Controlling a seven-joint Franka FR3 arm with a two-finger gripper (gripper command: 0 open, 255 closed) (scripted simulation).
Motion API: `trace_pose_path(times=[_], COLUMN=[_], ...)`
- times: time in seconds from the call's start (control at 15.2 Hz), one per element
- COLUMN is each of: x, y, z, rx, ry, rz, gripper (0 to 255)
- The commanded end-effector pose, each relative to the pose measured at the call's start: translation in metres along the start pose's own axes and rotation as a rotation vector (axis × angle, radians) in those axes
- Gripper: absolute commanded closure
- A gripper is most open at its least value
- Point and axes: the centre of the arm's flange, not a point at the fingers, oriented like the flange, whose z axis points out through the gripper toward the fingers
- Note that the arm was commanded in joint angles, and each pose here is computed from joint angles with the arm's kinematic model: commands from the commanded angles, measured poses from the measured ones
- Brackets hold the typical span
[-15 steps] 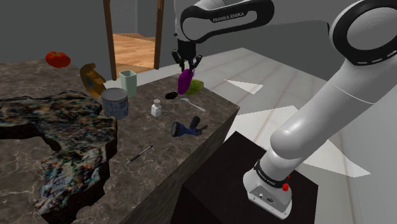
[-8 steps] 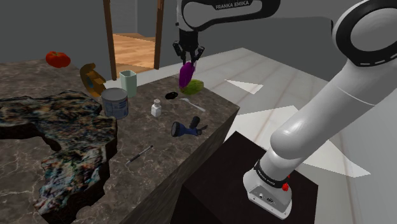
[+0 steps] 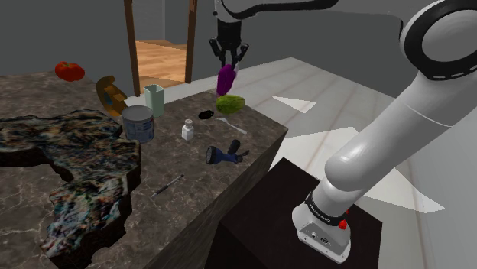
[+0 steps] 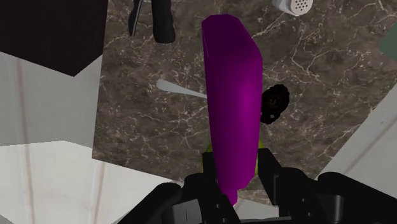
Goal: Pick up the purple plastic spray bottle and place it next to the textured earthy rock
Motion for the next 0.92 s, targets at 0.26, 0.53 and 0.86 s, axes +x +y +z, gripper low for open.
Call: trace_pose_path(times=[0.26,0.53,0.86], x=[0.01,0.016,-0.047], y=[0.003,0.004,0.01], z=[-0.031,-0.049,-0.07], rx=[0.0,0.0,0.0], ry=[0.0,0.0,0.0], rz=[0.0,0.0,0.0], gripper=[255,255,255])
